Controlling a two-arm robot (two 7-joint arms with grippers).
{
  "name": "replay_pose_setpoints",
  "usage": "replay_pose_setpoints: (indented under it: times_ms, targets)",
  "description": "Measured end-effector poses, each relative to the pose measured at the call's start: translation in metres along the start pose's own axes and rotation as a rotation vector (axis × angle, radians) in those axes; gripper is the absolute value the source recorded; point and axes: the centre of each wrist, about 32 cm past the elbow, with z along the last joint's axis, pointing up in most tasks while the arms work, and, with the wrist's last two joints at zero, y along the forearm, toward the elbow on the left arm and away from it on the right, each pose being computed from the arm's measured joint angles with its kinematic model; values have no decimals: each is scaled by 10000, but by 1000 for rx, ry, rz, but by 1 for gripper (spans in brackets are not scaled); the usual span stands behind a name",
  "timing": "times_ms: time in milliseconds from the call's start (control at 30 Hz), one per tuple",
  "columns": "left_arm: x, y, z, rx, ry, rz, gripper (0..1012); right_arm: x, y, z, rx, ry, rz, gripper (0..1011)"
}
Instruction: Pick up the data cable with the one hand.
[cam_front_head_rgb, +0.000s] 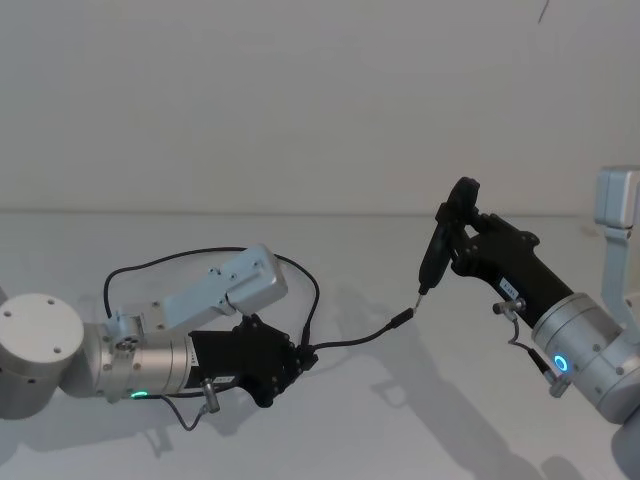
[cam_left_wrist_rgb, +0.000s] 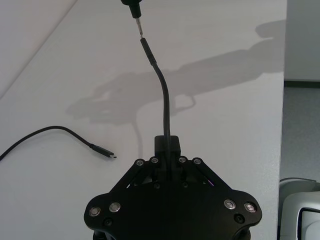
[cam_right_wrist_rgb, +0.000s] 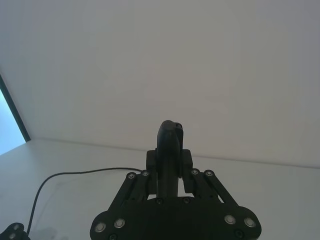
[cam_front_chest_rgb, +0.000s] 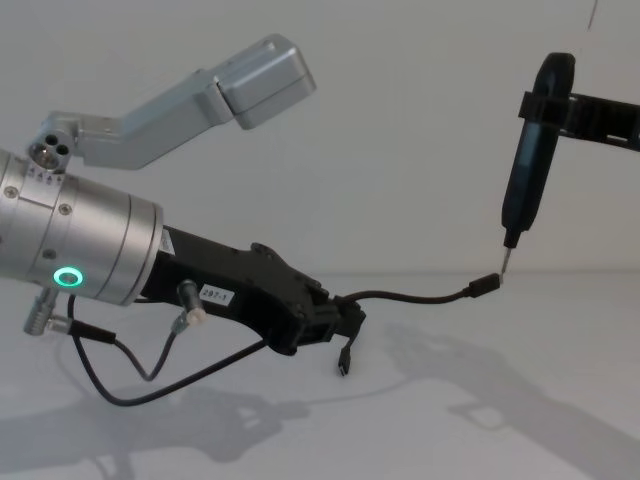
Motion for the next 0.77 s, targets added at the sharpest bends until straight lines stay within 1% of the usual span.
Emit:
replay_pose_setpoints:
  times_ms: [767]
  targets:
    - [0, 0, 0, 0, 0, 0, 36, -2, -5, -2, -3, -7, 11, 279]
